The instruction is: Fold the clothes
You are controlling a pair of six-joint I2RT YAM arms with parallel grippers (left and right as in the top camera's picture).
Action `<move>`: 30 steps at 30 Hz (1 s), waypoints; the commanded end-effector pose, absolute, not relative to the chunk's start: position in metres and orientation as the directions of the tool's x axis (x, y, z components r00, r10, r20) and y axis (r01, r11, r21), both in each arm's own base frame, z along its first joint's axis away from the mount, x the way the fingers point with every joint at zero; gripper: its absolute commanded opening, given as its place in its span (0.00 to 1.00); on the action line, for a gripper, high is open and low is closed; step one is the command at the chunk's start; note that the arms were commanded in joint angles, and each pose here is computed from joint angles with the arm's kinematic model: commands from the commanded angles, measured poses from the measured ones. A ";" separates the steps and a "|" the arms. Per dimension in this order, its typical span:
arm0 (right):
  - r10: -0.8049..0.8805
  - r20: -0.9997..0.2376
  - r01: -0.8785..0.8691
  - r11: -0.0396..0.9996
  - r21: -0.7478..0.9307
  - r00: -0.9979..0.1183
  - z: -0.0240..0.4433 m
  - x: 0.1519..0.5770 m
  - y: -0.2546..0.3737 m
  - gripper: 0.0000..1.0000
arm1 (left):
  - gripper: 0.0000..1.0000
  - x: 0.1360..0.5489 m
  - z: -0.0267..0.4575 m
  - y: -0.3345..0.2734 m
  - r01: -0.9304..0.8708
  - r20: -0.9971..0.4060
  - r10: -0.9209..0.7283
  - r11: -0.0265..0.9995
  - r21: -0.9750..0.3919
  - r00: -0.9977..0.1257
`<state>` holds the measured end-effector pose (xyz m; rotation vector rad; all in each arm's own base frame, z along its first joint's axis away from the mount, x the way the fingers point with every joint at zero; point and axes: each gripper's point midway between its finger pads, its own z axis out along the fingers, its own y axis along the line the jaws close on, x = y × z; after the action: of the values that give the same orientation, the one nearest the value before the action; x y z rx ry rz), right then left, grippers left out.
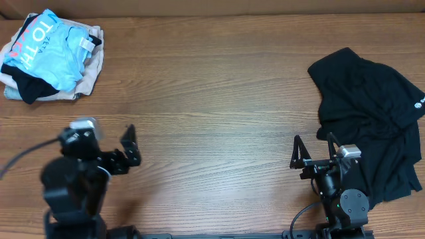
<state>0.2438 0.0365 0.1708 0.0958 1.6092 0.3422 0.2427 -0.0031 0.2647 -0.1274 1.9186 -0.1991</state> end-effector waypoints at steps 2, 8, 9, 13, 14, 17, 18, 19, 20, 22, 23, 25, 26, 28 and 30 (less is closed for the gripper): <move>0.270 -0.961 -0.139 0.951 0.276 -0.065 0.170 0.244 0.035 1.00 | 1.00 0.237 0.246 -0.016 0.076 -0.950 -0.183 0.975 -0.208 -0.253; 0.270 -0.961 -0.139 0.951 0.276 -0.065 0.170 0.244 0.035 1.00 | 1.00 0.241 0.227 -0.012 0.086 -0.980 -0.171 0.980 -0.180 -0.105; 0.270 -0.961 -0.139 0.951 0.276 -0.065 0.170 0.244 0.035 1.00 | 1.00 0.242 0.225 -0.012 0.087 -0.982 -0.169 0.981 -0.176 -0.085; 0.270 -0.961 -0.139 0.951 0.276 -0.065 0.170 0.244 0.035 1.00 | 1.00 0.243 0.218 -0.007 0.074 -0.986 -0.164 0.984 -0.165 -0.012; 0.270 -0.961 -0.139 0.951 0.276 -0.065 0.170 0.244 0.035 1.00 | 1.00 0.243 0.217 -0.006 0.068 -0.987 -0.163 0.984 -0.162 0.004; 0.270 -0.961 -0.139 0.951 0.276 -0.065 0.170 0.244 0.035 1.00 | 1.00 0.243 0.212 0.000 0.040 -0.986 -0.160 0.987 -0.158 0.041; 0.270 -0.961 -0.139 0.951 0.276 -0.065 0.170 0.244 0.035 1.00 | 1.00 0.242 0.211 0.002 0.027 -0.986 -0.159 0.987 -0.158 0.054; 0.270 -0.961 -0.139 0.951 0.276 -0.065 0.170 0.244 0.035 1.00 | 1.00 0.242 0.209 0.003 0.025 -0.985 -0.158 0.987 -0.157 0.065; 0.270 -0.961 -0.139 0.951 0.276 -0.065 0.170 0.244 0.035 1.00 | 1.00 0.242 0.208 0.004 0.019 -0.985 -0.158 0.987 -0.157 0.072; 0.270 -0.961 -0.139 0.951 0.276 -0.065 0.170 0.244 0.035 1.00 | 1.00 0.243 0.203 0.006 0.011 -0.985 -0.159 0.987 -0.158 0.071; 0.270 -0.961 -0.139 0.951 0.276 -0.065 0.170 0.244 0.035 1.00 | 1.00 0.244 0.200 0.006 0.010 -0.985 -0.159 0.987 -0.159 0.066; 0.270 -0.961 -0.139 0.951 0.276 -0.065 0.170 0.244 0.035 1.00 | 1.00 0.245 0.192 0.005 0.009 -0.986 -0.161 0.987 -0.161 0.048; 0.270 -0.961 -0.139 0.951 0.276 -0.065 0.170 0.244 0.035 1.00 | 1.00 0.246 0.186 0.004 0.013 -0.986 -0.163 0.987 -0.162 0.030; 0.270 -0.961 -0.139 0.951 0.276 -0.065 0.170 0.244 0.035 1.00 | 1.00 0.246 0.167 0.003 0.013 -0.985 -0.171 0.985 -0.171 -0.034; 0.270 -0.961 -0.139 0.951 0.276 -0.065 0.170 0.244 0.035 1.00 | 1.00 0.246 0.157 0.003 0.004 -0.982 -0.174 0.985 -0.175 -0.073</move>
<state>0.2438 0.0364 0.1706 0.0965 1.6099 0.3421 0.2458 0.0035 0.1685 -0.1189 1.6147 -0.1384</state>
